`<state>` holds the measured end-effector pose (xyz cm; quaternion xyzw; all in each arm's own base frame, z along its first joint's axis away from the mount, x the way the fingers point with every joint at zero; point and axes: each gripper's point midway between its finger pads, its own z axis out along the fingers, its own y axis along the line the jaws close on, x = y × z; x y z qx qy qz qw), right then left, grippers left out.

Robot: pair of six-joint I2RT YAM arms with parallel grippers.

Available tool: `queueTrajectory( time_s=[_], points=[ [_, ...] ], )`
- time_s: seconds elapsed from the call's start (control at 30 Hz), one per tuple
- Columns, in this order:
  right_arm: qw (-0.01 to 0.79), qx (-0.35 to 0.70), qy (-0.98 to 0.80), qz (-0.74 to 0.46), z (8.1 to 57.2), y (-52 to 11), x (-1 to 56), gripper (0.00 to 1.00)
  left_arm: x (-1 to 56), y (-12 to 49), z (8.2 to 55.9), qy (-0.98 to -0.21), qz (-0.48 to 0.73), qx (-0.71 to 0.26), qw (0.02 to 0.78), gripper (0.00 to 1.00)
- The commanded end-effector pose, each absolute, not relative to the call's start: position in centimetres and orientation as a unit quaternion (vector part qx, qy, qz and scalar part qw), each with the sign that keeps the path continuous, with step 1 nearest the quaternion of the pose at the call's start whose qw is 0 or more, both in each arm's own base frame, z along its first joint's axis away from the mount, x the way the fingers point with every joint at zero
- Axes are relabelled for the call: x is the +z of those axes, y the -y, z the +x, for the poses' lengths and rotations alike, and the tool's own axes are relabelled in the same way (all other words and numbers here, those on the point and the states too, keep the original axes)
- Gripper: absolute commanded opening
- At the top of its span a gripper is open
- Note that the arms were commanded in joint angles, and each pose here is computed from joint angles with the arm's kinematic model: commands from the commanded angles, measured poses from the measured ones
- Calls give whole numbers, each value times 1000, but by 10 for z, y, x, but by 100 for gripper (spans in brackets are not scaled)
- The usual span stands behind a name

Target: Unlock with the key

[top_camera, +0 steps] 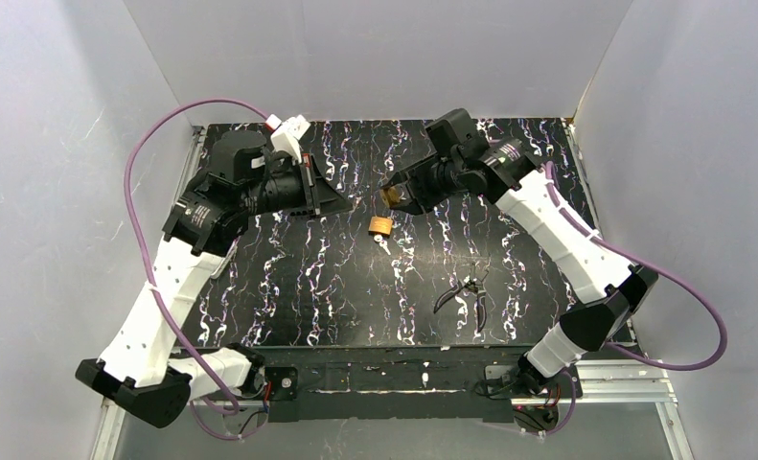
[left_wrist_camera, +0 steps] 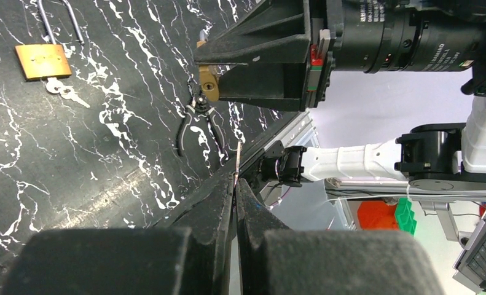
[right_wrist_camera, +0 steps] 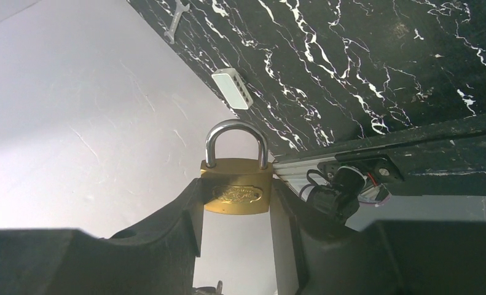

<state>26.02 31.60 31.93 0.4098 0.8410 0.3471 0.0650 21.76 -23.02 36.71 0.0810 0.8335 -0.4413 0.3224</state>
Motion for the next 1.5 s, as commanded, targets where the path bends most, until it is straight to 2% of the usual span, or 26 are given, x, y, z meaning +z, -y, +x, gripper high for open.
queueTrajectory(
  time_s=[0.0,0.77,1.47],
  points=[
    [83,413,-818,392,259,-318,354,1,369,240,216,-826,92,-459,315,0],
    [94,534,-788,292,262,-349,371,1,350,240,214,-839,90,-439,308,0],
    [129,468,-817,310,270,-334,355,1,344,242,245,-861,52,-402,307,0]
  ],
)
